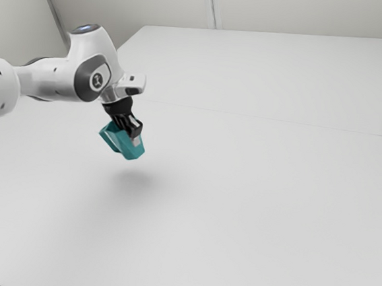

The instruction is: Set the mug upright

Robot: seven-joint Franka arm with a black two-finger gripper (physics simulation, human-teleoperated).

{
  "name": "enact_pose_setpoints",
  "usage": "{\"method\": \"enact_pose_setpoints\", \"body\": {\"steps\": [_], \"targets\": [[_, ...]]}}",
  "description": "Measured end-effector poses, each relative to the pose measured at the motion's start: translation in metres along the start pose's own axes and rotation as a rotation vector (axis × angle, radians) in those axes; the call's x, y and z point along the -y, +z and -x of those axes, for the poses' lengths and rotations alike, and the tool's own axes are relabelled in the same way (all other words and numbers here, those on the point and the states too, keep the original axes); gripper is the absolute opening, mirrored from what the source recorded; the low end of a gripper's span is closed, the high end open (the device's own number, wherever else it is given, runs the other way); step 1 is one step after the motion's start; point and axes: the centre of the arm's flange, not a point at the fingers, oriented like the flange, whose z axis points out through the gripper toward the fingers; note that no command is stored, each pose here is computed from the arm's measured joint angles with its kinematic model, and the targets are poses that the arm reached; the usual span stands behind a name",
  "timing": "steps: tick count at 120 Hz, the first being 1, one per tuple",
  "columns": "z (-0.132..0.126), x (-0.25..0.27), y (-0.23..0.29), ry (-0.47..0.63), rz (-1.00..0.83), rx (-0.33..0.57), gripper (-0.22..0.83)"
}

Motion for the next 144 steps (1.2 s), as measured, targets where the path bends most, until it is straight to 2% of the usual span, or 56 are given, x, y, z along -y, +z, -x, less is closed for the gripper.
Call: {"method": "enact_pose_setpoints", "body": {"steps": [29,63,144], "targets": [[-0.008,-0.004,0.008,-0.040,-0.037,-0.012,-0.17],[-0.020,-0.023,0.033,-0.056,-0.052,0.015,-0.17],[-0.031,-0.025,0.075,-0.124,-0.063,0.035,-0.17]]}}
